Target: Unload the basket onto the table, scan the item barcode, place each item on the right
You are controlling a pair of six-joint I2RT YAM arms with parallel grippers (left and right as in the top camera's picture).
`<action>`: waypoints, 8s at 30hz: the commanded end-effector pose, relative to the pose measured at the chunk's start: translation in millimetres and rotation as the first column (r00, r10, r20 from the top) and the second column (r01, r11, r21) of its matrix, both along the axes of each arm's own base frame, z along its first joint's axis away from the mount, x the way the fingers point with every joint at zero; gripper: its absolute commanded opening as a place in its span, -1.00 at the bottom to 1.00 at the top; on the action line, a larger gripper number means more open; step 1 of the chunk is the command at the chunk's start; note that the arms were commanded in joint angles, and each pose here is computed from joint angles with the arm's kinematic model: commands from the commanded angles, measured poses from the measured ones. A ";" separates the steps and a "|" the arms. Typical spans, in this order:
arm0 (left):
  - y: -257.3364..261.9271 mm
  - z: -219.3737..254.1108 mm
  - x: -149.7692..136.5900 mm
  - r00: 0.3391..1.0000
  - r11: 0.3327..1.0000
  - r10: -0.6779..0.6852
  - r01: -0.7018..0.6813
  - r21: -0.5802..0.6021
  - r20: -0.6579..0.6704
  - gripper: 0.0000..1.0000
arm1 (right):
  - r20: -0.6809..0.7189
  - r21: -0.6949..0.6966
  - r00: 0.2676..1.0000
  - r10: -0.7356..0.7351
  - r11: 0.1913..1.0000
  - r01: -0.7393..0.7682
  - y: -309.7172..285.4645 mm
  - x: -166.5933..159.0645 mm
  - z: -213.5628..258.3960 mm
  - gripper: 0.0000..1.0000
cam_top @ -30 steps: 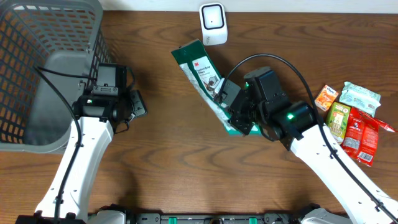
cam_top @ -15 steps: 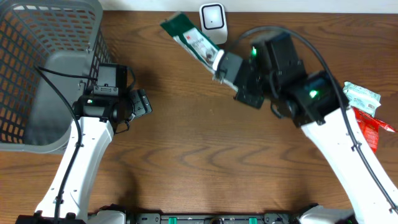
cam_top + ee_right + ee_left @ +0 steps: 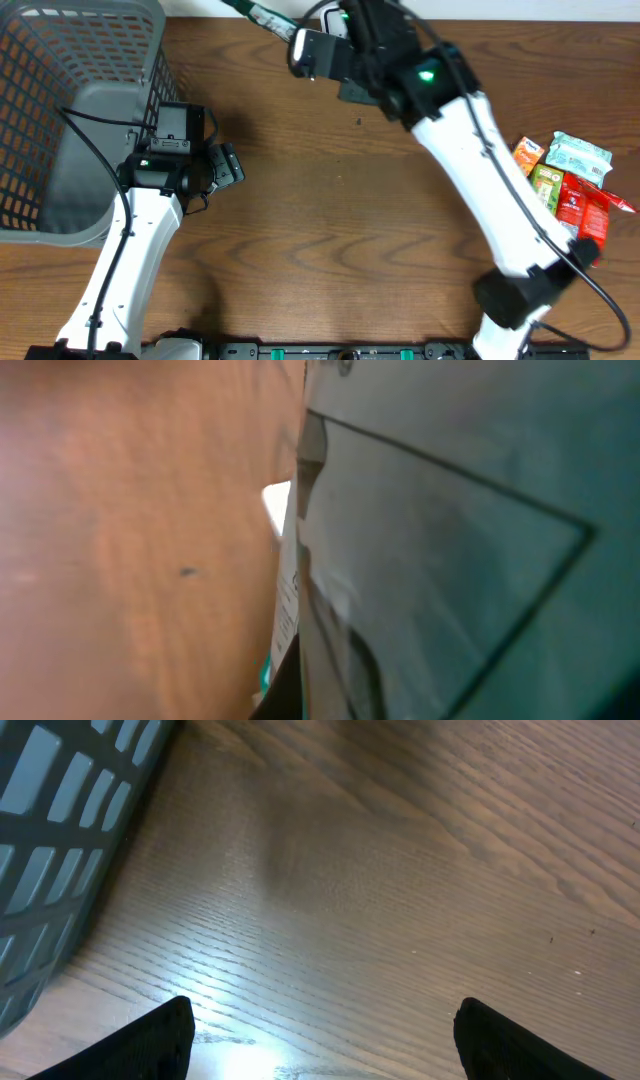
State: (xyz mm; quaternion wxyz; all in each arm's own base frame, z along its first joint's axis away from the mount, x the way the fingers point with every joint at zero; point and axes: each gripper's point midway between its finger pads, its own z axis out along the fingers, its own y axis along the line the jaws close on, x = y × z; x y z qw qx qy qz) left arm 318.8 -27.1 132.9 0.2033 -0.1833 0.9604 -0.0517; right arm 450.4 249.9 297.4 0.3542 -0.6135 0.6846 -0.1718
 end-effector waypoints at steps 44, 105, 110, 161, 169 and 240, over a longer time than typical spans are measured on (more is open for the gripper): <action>2.8 3.0 -1.2 1.000 1.000 0.009 -0.009 0.007 0.006 0.68 | 0.520 -0.256 0.852 0.062 0.963 0.086 52.4 196.5 -155.3 -0.98; 2.9 2.9 -1.3 1.000 1.000 0.009 -0.009 0.007 0.006 0.69 | -0.811 -0.160 0.085 -0.578 0.360 0.919 -246.6 -55.6 -247.8 -0.98; 2.8 3.0 -1.2 1.000 1.000 0.009 -0.009 0.007 0.006 0.68 | -0.814 -0.180 0.030 -0.580 0.301 0.937 -270.6 -65.6 -264.9 -0.78; 2.8 3.0 -1.2 1.000 1.000 0.009 -0.009 0.007 0.006 0.69 | -0.760 -0.167 0.051 -0.648 0.271 0.948 -292.7 -55.9 -267.8 0.98; 2.8 3.0 -1.2 1.000 1.000 0.009 -0.009 0.007 0.006 0.69 | -0.760 -0.168 0.052 -0.648 0.273 0.947 -291.5 -55.9 -268.2 0.98; 2.8 3.0 -1.2 1.000 1.000 0.009 -0.009 0.007 0.006 0.69 | 0.038 0.952 0.778 -0.627 0.260 0.163 -228.7 -271.4 27.5 0.98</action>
